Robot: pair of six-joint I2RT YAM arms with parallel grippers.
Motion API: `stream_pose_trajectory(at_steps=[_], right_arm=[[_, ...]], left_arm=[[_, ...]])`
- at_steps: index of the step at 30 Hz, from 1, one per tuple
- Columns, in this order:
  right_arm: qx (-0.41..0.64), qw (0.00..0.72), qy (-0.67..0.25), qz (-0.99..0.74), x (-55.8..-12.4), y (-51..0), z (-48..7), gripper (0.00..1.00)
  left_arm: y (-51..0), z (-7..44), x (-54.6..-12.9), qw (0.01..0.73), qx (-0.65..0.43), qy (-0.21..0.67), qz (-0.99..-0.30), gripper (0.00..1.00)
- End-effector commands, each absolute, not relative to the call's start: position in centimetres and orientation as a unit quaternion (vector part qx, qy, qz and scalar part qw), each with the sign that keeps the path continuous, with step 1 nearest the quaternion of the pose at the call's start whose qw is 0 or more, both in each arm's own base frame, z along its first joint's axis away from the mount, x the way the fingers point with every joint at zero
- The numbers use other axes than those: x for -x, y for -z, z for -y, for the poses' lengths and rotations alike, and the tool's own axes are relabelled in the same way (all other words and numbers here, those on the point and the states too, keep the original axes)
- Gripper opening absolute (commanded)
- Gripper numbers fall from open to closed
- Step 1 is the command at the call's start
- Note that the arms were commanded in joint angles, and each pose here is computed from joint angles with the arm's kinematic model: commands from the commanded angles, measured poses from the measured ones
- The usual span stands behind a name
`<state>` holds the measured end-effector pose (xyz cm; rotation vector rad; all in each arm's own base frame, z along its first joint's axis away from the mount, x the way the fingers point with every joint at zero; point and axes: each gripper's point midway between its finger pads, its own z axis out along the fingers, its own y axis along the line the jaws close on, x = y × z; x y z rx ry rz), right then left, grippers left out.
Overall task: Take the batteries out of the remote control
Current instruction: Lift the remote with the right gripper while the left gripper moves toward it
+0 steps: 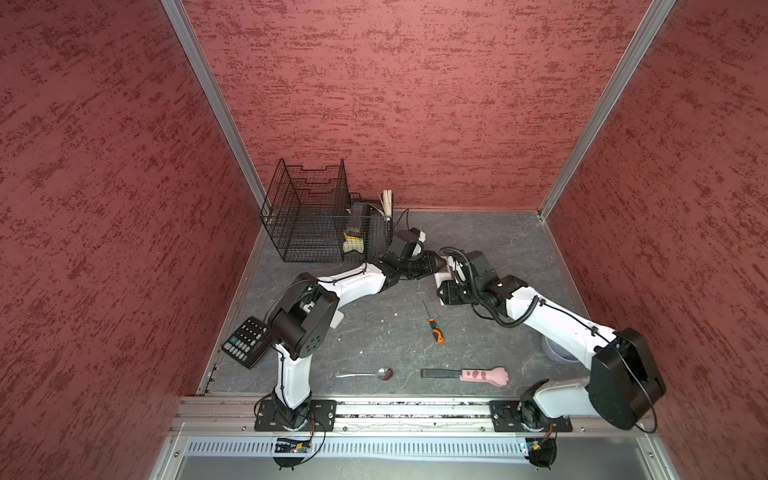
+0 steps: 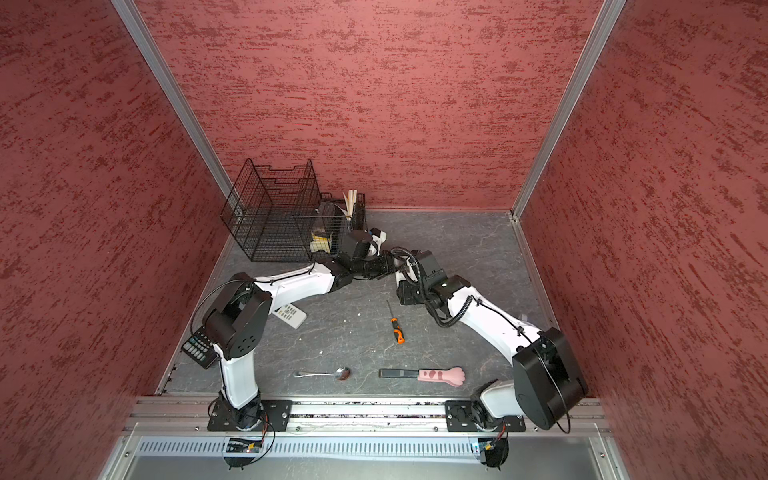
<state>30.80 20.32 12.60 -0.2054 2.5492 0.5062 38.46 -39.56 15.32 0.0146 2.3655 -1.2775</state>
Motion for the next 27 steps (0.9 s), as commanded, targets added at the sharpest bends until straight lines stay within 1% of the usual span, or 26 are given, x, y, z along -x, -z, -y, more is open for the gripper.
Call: stream_pose_trajectory(at_steps=[1, 4, 8, 14, 17, 20, 21, 22, 23, 25, 27], right_arm=[[0.081, 0.304, -0.219, -0.924, -31.8, -15.6, -21.6, 0.18], [0.083, 0.306, -0.222, -0.922, -31.9, -15.8, -21.8, 0.18], [0.084, 0.309, -0.225, -0.920, -31.9, -15.9, -21.9, 0.18], [0.083, 0.314, -0.231, -0.917, -31.9, -16.1, -22.1, 0.18], [0.083, 0.317, -0.233, -0.916, -32.0, -16.3, -22.1, 0.18], [0.083, 0.320, -0.234, -0.914, -31.9, -16.4, -22.1, 0.18], [0.083, 0.321, -0.236, -0.913, -32.0, -16.5, -22.1, 0.18], [0.083, 0.322, -0.237, -0.913, -31.9, -16.5, -22.2, 0.18], [0.082, 0.322, -0.239, -0.912, -31.9, -16.6, -22.2, 0.18], [0.082, 0.326, -0.241, -0.911, -31.9, -16.7, -22.2, 0.19], [0.080, 0.327, -0.241, -0.910, -32.0, -16.8, -22.2, 0.20]], left_arm=[[-15.9, 40.7, -38.8, 0.231, -0.015, 0.477, -0.848, 0.47], [-16.0, 40.8, -39.0, 0.231, -0.014, 0.479, -0.847, 0.44], [-16.0, 40.8, -39.1, 0.233, -0.014, 0.479, -0.846, 0.36], [-15.7, 40.8, -39.1, 0.233, -0.012, 0.482, -0.845, 0.34], [-15.7, 40.8, -39.2, 0.233, -0.011, 0.483, -0.844, 0.27], [-15.6, 40.7, -39.2, 0.233, -0.010, 0.486, -0.843, 0.24], [-15.6, 40.7, -39.2, 0.234, -0.009, 0.487, -0.842, 0.22], [-15.8, 40.7, -39.2, 0.234, -0.008, 0.489, -0.840, 0.15], [-15.7, 40.6, -39.2, 0.233, -0.007, 0.489, -0.840, 0.11], [-15.6, 40.5, -39.1, 0.232, -0.007, 0.490, -0.840, 0.07], [-15.7, 40.4, -39.2, 0.234, -0.006, 0.491, -0.839, 0.00]])
